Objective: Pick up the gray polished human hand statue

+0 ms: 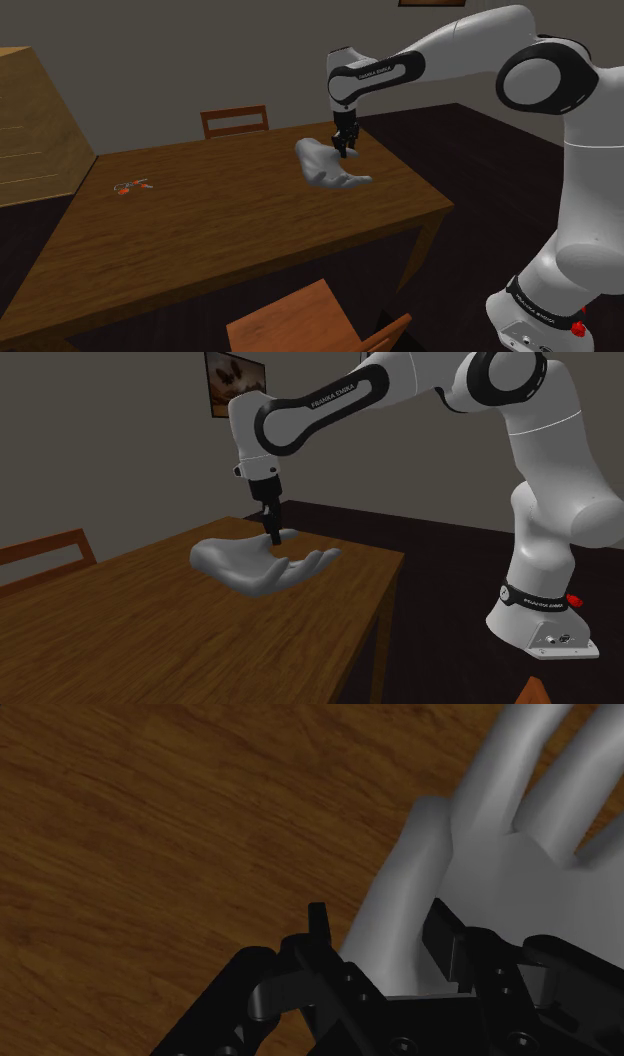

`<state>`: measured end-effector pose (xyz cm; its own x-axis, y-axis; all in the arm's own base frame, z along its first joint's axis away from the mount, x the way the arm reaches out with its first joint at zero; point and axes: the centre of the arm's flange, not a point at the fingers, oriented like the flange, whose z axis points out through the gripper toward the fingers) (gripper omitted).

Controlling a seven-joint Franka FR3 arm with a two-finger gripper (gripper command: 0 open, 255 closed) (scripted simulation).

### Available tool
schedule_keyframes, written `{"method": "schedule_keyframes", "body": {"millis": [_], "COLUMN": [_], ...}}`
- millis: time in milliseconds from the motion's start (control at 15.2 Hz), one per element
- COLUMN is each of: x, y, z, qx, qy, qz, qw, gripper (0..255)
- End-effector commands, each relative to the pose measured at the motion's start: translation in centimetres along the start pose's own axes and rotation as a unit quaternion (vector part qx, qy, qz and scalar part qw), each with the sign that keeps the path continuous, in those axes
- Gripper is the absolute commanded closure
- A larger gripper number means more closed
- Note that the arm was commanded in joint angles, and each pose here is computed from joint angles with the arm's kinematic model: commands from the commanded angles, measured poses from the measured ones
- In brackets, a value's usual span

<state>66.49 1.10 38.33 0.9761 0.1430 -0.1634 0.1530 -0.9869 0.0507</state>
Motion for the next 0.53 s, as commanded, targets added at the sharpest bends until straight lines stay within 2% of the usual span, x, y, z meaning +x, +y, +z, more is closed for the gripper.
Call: {"method": "schedule_keyframes", "body": {"millis": [0,264,462], "x": [0.1,0.0,-0.3], "y": [-0.2,-0.2,-0.1], "z": [0.1,0.2,-1.4], "qx": [0.000,0.000,0.000], "qy": [-0.001,-0.001,-0.001], "qz": [-0.002,-0.002,-0.002], "qw": [1.0000,1.0000,1.0000], "gripper": [255,255,255]}}
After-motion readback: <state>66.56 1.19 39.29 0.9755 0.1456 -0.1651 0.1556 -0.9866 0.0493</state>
